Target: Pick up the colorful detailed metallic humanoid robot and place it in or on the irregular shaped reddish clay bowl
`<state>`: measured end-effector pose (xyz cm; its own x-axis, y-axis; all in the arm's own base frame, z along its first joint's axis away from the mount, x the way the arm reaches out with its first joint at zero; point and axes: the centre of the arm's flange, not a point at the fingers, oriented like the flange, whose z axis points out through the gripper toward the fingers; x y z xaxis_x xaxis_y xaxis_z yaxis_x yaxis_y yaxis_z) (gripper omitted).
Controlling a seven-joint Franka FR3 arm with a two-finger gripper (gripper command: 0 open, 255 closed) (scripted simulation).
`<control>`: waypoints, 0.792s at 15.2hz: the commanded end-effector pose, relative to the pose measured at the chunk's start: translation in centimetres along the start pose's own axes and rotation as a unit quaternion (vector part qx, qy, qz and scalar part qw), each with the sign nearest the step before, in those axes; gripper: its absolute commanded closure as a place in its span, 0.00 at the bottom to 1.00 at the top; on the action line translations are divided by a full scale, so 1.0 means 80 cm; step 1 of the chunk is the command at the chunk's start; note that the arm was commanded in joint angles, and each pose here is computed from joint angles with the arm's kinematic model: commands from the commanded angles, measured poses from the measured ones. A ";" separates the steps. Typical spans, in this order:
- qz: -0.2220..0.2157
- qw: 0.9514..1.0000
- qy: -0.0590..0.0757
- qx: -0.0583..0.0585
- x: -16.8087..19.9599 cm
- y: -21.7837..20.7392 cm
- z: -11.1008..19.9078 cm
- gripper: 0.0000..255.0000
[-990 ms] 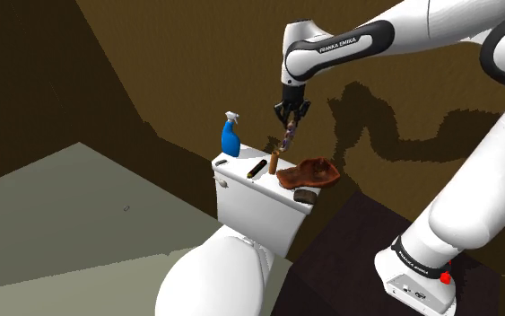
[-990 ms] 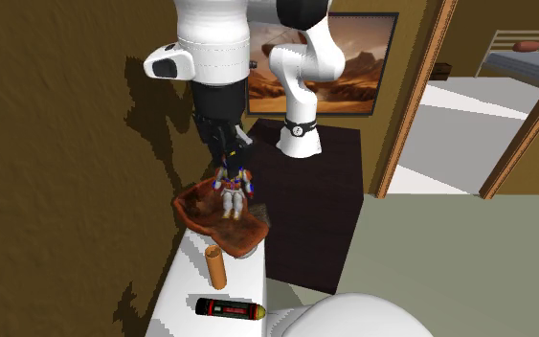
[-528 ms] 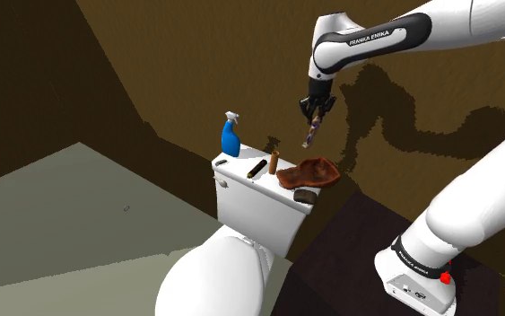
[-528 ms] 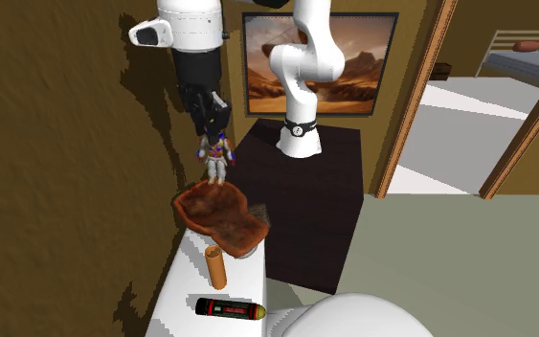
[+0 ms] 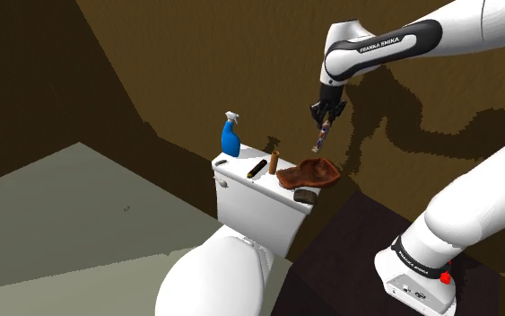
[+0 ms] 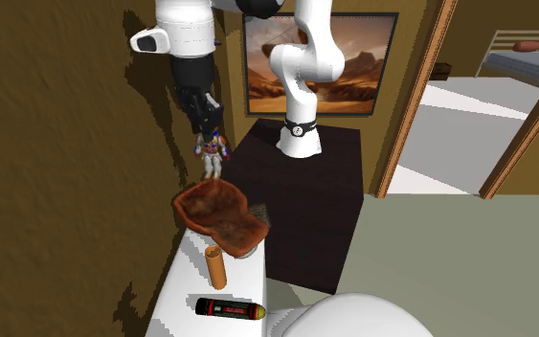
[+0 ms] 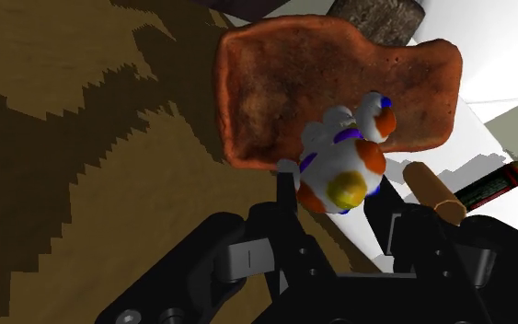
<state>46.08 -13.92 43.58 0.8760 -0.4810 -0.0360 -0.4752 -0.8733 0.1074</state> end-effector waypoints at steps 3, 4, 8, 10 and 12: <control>0.000 1.000 0.000 0.000 0.001 -0.002 0.026 1.00; 0.000 1.000 0.000 0.000 0.001 -0.003 0.032 1.00; 0.000 1.000 0.000 0.000 0.002 -0.006 0.058 1.00; 0.000 1.000 0.000 0.000 0.002 -0.007 0.072 1.00; 0.000 1.000 0.000 0.000 0.003 -0.009 0.085 1.00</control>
<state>46.08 -13.97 37.32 0.8760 -0.4809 -0.0361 -0.4750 -0.8734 0.1074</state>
